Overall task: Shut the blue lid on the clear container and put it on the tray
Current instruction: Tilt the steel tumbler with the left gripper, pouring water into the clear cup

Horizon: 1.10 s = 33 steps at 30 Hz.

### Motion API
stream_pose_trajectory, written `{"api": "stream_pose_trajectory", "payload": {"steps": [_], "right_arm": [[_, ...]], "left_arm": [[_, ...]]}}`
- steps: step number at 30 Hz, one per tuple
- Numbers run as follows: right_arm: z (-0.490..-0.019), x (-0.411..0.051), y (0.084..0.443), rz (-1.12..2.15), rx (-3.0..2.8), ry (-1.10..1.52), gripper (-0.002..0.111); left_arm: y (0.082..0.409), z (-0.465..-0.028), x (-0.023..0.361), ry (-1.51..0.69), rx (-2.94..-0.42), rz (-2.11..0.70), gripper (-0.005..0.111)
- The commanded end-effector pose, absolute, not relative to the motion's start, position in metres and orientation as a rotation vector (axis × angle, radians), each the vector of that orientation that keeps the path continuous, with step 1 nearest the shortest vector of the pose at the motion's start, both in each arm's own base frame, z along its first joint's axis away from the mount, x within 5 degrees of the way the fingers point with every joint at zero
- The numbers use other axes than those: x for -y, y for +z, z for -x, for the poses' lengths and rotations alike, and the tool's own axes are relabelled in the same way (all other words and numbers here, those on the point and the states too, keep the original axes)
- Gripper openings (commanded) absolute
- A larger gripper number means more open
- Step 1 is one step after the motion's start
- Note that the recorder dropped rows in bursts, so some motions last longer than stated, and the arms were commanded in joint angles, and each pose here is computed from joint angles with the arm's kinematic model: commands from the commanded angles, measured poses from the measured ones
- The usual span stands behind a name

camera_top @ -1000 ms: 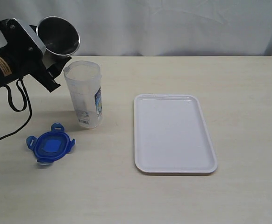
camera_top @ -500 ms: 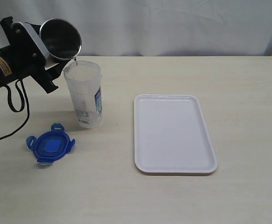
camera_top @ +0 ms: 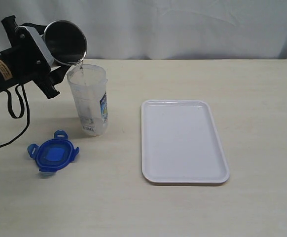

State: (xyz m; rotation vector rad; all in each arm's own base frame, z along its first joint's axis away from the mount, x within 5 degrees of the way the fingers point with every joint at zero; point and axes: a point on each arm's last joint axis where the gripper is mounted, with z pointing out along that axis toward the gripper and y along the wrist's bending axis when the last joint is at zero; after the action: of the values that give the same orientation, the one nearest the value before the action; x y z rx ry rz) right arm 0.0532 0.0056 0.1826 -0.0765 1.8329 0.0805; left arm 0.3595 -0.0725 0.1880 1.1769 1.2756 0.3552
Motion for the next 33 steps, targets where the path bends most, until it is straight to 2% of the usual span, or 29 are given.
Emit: {"api": "stream_pose_trajectory", "payload": {"steps": [1, 33], "right_arm": [[-0.0532, -0.005, 0.182, 0.071, -1.829, 0.072, 0.004], [-0.0532, -0.005, 0.182, 0.071, -1.829, 0.072, 0.004]], "left_arm": [[0.2036, -0.3608, 0.0746, 0.367, -1.192, -1.12, 0.0], [0.2032, -0.3645, 0.0727, 0.45, -1.176, -1.17, 0.0]]}}
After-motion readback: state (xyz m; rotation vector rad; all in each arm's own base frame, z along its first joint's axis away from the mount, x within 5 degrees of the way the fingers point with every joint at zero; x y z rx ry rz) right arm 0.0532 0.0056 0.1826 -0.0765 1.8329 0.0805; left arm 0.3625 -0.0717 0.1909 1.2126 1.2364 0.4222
